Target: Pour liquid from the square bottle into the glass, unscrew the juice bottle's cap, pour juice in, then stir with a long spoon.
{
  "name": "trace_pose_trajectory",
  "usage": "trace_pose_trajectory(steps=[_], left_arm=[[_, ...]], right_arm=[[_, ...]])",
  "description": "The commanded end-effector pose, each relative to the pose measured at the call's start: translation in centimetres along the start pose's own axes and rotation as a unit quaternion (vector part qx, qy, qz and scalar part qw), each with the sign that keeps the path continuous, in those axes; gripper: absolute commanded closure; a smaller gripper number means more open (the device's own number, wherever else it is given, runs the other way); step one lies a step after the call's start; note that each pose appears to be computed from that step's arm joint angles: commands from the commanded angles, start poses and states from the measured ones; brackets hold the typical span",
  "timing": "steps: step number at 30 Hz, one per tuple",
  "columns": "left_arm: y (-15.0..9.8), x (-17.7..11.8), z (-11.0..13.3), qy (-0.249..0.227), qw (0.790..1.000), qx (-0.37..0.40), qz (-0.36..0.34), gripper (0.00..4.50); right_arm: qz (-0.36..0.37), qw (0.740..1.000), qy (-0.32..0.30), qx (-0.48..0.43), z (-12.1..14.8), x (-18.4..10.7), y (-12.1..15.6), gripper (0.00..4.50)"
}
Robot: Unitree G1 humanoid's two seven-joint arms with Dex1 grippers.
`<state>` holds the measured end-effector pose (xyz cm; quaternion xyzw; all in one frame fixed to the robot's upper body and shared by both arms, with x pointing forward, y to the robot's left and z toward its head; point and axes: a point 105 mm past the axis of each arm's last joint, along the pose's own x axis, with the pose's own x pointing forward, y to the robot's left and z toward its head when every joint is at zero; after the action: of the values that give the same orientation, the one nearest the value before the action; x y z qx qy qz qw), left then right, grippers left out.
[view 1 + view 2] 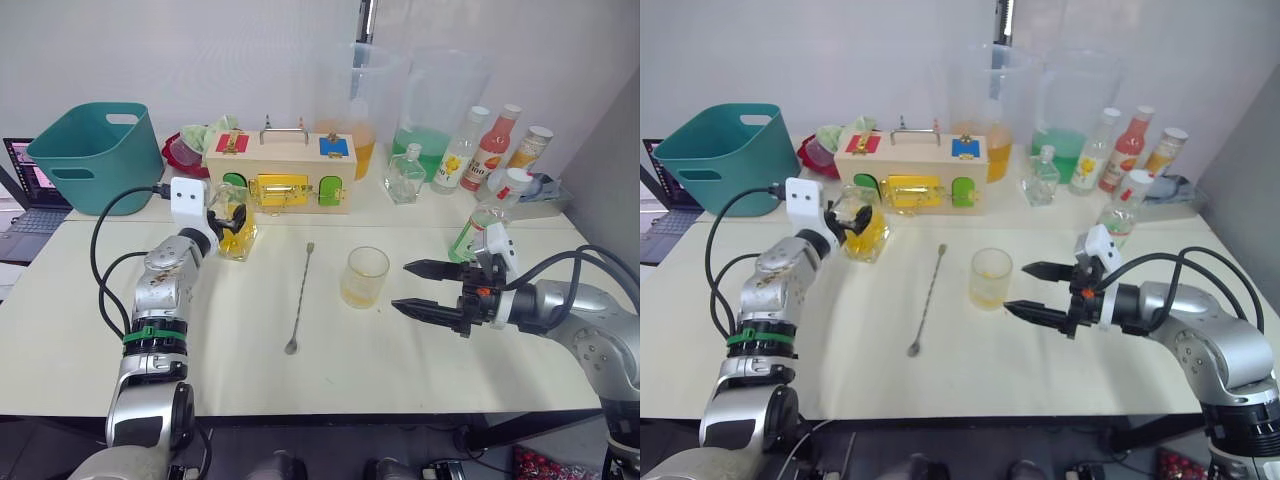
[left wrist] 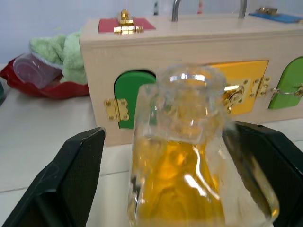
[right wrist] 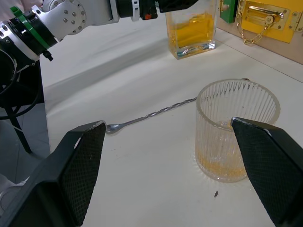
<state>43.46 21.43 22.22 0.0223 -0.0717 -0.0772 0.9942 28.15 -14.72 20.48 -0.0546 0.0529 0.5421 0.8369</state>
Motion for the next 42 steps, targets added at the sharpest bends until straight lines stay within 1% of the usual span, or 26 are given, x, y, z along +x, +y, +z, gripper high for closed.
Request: trace_pose_trajectory(steps=[1,3,5,7,9,11,13,15,17,20,22,24,25,27,28,29,32,34,36,38,42], left_arm=[[0.6,-0.5,6.4,-0.093,0.996,0.009,-0.001,0.02],[0.5,-0.7,7.7,-0.109,0.994,0.012,-0.008,0.02],[-0.1,-1.3,10.6,-0.142,0.989,0.019,-0.034,0.02],[-0.8,-1.8,12.6,-0.16,0.985,0.023,-0.06,0.02],[-2.2,-2.6,14.4,-0.167,0.978,0.022,-0.122,0.02],[-2.9,-3.0,15.0,-0.164,0.974,0.023,-0.153,0.02],[-5.1,-4.8,14.0,-0.118,0.959,0.019,-0.256,0.02],[-6.4,-6.5,13.2,-0.084,0.944,0.02,-0.317,0.02],[-6.3,-7.3,12.7,-0.07,0.942,0.023,-0.328,0.02],[-5.7,-8.6,11.1,-0.036,0.942,0.033,-0.332,0.02],[-4.9,-9.7,8.7,-0.007,0.942,0.04,-0.333,0.02],[-4.5,-10.3,7.7,0.005,0.941,0.044,-0.334,0.02],[-3.5,-10.4,6.3,0.019,0.949,0.05,-0.311,0.02],[-2.3,-10.7,4.4,0.037,0.956,0.061,-0.283,0.02],[-2.0,-10.8,4.0,0.04,0.958,0.064,-0.278,0.02],[-1.3,-11.0,3.1,0.037,0.962,0.058,-0.265,0.02],[-0.5,-11.9,1.8,0.027,0.965,0.016,-0.261,0.02],[-0.7,-12.4,1.0,0.044,0.96,0.017,-0.277,0.02],[-1.8,-13.9,0.5,0.049,0.938,0.014,-0.342,0.02],[-2.5,-14.7,0.2,0.047,0.925,0.017,-0.377,0.02],[-3.7,-14.7,0.1,0.029,0.912,0.025,-0.409,0.02]], right_arm=[[0.001,1.0,-0.015,-0.017,1.3,-0.6,0.1,0.0],[-0.001,1.0,-0.015,-0.017,1.3,-0.7,0.0,0.0],[-0.004,1.0,-0.012,-0.018,1.3,-0.9,-0.1,0.0],[0.0,1.0,-0.012,-0.018,1.5,-1.0,0.0,0.0],[0.004,1.0,-0.013,-0.017,1.7,-1.1,0.1,0.0],[0.005,1.0,-0.013,-0.016,1.7,-1.2,0.1,0.0],[0.018,1.0,-0.008,-0.012,1.5,-1.1,0.4,0.0],[0.027,1.0,-0.002,-0.011,1.3,-1.1,0.6,0.0],[0.029,1.0,0.002,-0.011,1.1,-1.1,0.7,0.0],[0.016,1.0,0.002,-0.01,0.6,-1.0,0.4,0.0],[0.015,1.0,-0.003,-0.01,0.3,-0.8,0.5,0.0],[0.014,1.0,-0.005,-0.01,0.2,-0.8,0.5,0.0],[0.01,1.0,-0.002,-0.009,-0.2,-0.8,0.6,0.0],[0.006,1.0,0.001,-0.007,-0.8,-0.9,0.6,0.0],[0.005,1.0,0.001,-0.007,-0.9,-0.9,0.7,0.0],[-0.012,1.0,0.002,-0.013,-1.2,-1.0,0.4,0.0],[-0.046,0.998,0.0,-0.038,-1.7,-1.1,-0.2,0.0],[-0.059,0.998,-0.001,-0.037,-2.0,-1.2,-0.4,0.0],[-0.078,0.996,-0.008,-0.033,-2.4,-1.3,-0.4,0.0],[-0.097,0.995,-0.016,-0.031,-2.6,-1.5,-0.4,0.0],[-0.136,0.99,-0.033,-0.027,-3.0,-1.7,-0.3,0.0]])
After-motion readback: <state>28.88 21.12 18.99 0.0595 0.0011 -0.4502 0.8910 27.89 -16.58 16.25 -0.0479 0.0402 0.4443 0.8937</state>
